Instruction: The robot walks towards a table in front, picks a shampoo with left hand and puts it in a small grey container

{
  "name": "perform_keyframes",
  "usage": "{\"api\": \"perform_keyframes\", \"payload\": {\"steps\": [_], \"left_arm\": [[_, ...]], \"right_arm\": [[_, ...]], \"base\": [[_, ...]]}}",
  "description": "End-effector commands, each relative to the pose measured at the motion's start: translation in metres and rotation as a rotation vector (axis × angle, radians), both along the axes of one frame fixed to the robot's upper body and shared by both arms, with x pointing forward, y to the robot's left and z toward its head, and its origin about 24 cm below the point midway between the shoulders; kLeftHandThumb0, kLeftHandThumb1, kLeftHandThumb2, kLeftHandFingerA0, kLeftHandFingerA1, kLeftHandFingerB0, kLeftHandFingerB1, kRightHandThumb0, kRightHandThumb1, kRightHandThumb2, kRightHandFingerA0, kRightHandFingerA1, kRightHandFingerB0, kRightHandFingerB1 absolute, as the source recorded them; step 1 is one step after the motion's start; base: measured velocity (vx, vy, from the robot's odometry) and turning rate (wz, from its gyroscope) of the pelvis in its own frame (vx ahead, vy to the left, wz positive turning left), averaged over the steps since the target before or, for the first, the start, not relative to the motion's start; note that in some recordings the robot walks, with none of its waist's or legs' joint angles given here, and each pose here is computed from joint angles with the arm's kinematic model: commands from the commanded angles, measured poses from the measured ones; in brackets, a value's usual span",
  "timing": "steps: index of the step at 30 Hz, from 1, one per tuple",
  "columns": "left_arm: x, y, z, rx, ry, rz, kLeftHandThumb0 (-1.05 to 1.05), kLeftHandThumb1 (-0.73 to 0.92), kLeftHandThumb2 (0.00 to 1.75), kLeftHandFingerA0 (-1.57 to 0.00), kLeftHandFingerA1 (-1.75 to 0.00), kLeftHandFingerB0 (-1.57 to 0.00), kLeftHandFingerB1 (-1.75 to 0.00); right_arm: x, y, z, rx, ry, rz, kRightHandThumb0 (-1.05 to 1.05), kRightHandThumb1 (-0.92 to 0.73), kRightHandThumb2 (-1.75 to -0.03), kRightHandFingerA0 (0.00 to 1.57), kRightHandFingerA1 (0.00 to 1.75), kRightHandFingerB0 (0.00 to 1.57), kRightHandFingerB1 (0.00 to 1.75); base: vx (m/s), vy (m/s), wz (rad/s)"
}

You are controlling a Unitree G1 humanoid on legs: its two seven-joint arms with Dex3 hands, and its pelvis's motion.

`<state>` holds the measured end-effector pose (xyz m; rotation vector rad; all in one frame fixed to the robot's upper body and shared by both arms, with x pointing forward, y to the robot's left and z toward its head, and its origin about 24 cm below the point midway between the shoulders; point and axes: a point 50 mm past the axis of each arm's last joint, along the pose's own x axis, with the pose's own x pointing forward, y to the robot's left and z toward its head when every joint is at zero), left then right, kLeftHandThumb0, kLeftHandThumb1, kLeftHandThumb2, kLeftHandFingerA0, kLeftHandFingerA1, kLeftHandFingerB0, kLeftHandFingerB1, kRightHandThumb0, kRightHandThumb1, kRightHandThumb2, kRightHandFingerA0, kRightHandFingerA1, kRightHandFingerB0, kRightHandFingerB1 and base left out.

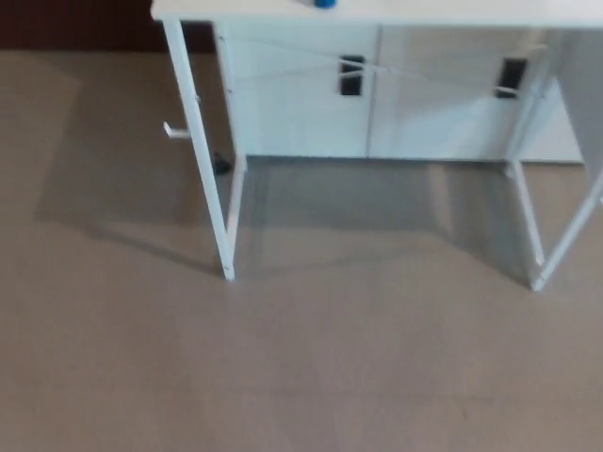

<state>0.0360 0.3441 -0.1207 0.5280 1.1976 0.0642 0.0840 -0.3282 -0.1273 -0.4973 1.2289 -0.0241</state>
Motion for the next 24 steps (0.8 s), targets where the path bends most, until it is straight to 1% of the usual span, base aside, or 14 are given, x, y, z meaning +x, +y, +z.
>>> {"api": "perform_keyframes", "payload": {"steps": [1, 2, 4, 5, 7, 10, 12, 13, 15, 16, 17, 18, 21, 24], "left_arm": [[-0.009, 0.006, 0.003, 0.001, 0.022, 0.018, -0.37, 0.67, 0.6, -0.5, -0.47, -0.31, -0.36], [-0.01, 0.006, 0.003, -0.007, 0.014, 0.028, -0.37, 0.67, 0.6, -0.51, -0.49, -0.32, -0.36], [-0.009, 0.006, 0.003, -0.016, 0.004, 0.033, -0.38, 0.69, 0.62, -0.5, -0.48, -0.32, -0.36], [-0.008, 0.007, 0.004, -0.006, 0.009, 0.013, -0.4, 0.7, 0.61, -0.47, -0.45, -0.32, -0.36], [-0.008, 0.007, 0.004, 0.001, 0.009, 0.007, -0.39, 0.7, 0.62, -0.46, -0.45, -0.32, -0.36], [-0.012, 0.008, 0.004, -0.004, 0.014, 0.028, -0.39, 0.7, 0.61, -0.5, -0.47, -0.33, -0.36], [-0.018, 0.009, 0.004, -0.009, 0.024, 0.036, -0.37, 0.69, 0.6, -0.53, -0.5, -0.33, -0.36], [-0.019, 0.008, 0.004, -0.006, 0.022, 0.042, -0.43, 0.54, 0.83, -0.48, -0.59, -0.28, -0.48], [-0.021, 0.009, 0.004, -0.003, 0.022, 0.055, -0.43, 0.54, 0.82, -0.49, -0.59, -0.3, -0.48], [-0.021, 0.009, 0.005, -0.006, 0.028, 0.041, -0.38, 0.7, 0.61, -0.49, -0.46, -0.34, -0.36], [-0.021, 0.009, 0.004, 0.0, 0.037, 0.028, -0.4, 0.7, 0.61, -0.45, -0.44, -0.33, -0.36], [-0.022, 0.008, 0.004, 0.006, 0.042, 0.016, -0.4, 0.7, 0.61, -0.46, -0.44, -0.33, -0.36], [-0.023, 0.009, 0.005, 0.005, 0.043, 0.021, -0.4, 0.7, 0.61, -0.45, -0.44, -0.32, -0.36], [-0.026, 0.01, 0.005, 0.0, 0.045, 0.028, -0.41, 0.7, 0.61, -0.46, -0.45, -0.32, -0.35]], "right_arm": [[-0.007, -0.001, -0.001, -0.004, 0.027, -0.008, -0.36, -0.73, -0.61, 0.7, 0.49, 0.55, 0.41], [-0.005, -0.001, -0.001, -0.007, 0.027, -0.002, -0.36, -0.73, -0.62, 0.71, 0.5, 0.55, 0.41], [-0.002, 0.0, -0.001, -0.005, 0.021, 0.002, -0.36, -0.73, -0.62, 0.71, 0.51, 0.55, 0.42], [-0.002, 0.0, -0.001, -0.002, 0.017, -0.002, -0.36, -0.72, -0.61, 0.72, 0.5, 0.55, 0.42], [-0.001, 0.002, -0.002, -0.004, 0.019, -0.003, -0.36, -0.72, -0.61, 0.72, 0.5, 0.56, 0.41], [0.001, 0.004, -0.002, -0.001, 0.019, 0.012, -0.36, -0.74, -0.62, 0.71, 0.5, 0.54, 0.41], [-0.002, 0.004, -0.003, -0.006, 0.036, 0.044, -0.37, -0.74, -0.62, 0.7, 0.5, 0.54, 0.41], [-0.003, 0.004, -0.003, -0.003, 0.035, 0.043, -0.37, -0.74, -0.62, 0.7, 0.5, 0.54, 0.41], [-0.004, 0.005, -0.003, 0.001, 0.034, 0.038, -0.36, -0.74, -0.62, 0.71, 0.52, 0.54, 0.42], [-0.004, 0.005, -0.003, -0.001, 0.032, 0.033, -0.36, -0.73, -0.62, 0.73, 0.53, 0.56, 0.42], [-0.004, 0.004, -0.003, 0.003, 0.033, 0.028, -0.36, -0.74, -0.62, 0.71, 0.52, 0.55, 0.42], [-0.004, 0.004, -0.003, 0.006, 0.034, 0.024, -0.36, -0.74, -0.6, 0.7, 0.49, 0.55, 0.41], [-0.007, 0.006, -0.005, -0.003, 0.046, 0.019, -0.36, -0.72, -0.59, 0.72, 0.48, 0.56, 0.4], [-0.006, 0.008, -0.006, -0.011, 0.059, 0.039, -0.36, -0.74, -0.62, 0.72, 0.49, 0.55, 0.41]], "base": [[0.39, -0.063, -0.05], [0.39, -0.038, -0.04], [0.39, 0.012, -0.09], [0.31, 0.073, -0.27], [0.4, 0.105, -0.28], [0.52, 0.174, -0.14], [0.51, 0.166, -0.71], [0.49, 0.172, -0.26], [0.47, 0.16, 0.0], [0.46, 0.141, 0.12], [0.31, 0.093, 0.05], [0.25, 0.062, 0.04], [0.23, -0.015, 0.1], [0.28, -0.1, 0.12]]}}
